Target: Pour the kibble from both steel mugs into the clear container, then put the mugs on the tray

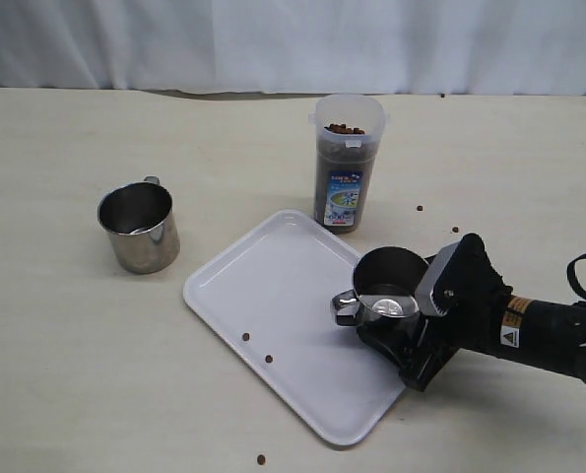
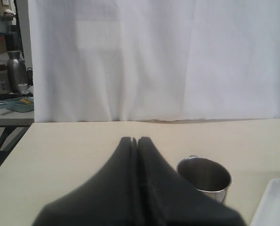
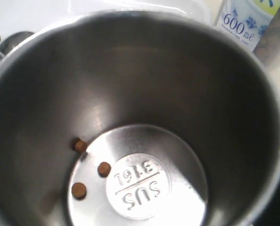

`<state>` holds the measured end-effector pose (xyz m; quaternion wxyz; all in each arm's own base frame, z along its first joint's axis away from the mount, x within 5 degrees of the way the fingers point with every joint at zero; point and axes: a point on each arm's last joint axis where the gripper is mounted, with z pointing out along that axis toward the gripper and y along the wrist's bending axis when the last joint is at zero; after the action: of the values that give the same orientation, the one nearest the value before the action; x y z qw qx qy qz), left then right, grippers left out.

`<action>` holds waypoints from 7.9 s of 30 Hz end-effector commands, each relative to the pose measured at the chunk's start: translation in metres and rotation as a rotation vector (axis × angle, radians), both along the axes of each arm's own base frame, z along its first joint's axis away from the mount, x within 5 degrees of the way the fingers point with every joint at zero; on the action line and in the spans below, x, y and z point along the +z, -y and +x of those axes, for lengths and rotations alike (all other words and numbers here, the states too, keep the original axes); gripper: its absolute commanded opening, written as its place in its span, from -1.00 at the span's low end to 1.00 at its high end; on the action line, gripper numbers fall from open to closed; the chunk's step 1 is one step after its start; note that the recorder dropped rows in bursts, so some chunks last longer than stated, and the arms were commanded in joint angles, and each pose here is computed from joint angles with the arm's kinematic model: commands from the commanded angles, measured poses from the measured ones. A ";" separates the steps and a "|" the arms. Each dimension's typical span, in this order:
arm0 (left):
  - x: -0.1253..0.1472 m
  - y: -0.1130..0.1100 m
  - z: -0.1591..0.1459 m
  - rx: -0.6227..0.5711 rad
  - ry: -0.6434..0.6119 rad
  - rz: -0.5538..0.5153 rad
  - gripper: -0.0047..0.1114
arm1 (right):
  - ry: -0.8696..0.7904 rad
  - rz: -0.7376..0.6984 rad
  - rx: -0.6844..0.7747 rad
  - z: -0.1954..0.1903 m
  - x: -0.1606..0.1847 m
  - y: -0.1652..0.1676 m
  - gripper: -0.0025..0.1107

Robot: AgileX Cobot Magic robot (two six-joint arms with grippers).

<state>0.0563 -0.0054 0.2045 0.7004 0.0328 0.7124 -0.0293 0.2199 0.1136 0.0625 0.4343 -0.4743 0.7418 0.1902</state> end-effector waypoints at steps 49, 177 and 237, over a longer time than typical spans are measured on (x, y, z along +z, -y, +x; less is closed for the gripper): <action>0.000 0.000 0.000 -0.006 0.011 0.002 -0.92 | -0.044 -0.080 0.018 -0.008 0.025 0.006 0.49; 0.013 -0.001 -0.001 0.013 0.158 0.076 -0.92 | 0.421 0.575 -1.025 -0.163 0.146 0.117 -0.86; -0.146 -0.032 0.171 -0.692 -0.424 -0.066 -0.92 | 0.421 0.575 -1.025 -0.163 0.146 0.117 -0.86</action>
<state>0.2203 0.0166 0.0645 0.4920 0.2383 0.7966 -0.2580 0.0567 -0.0031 0.2097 0.7185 0.0504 0.6917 0.0537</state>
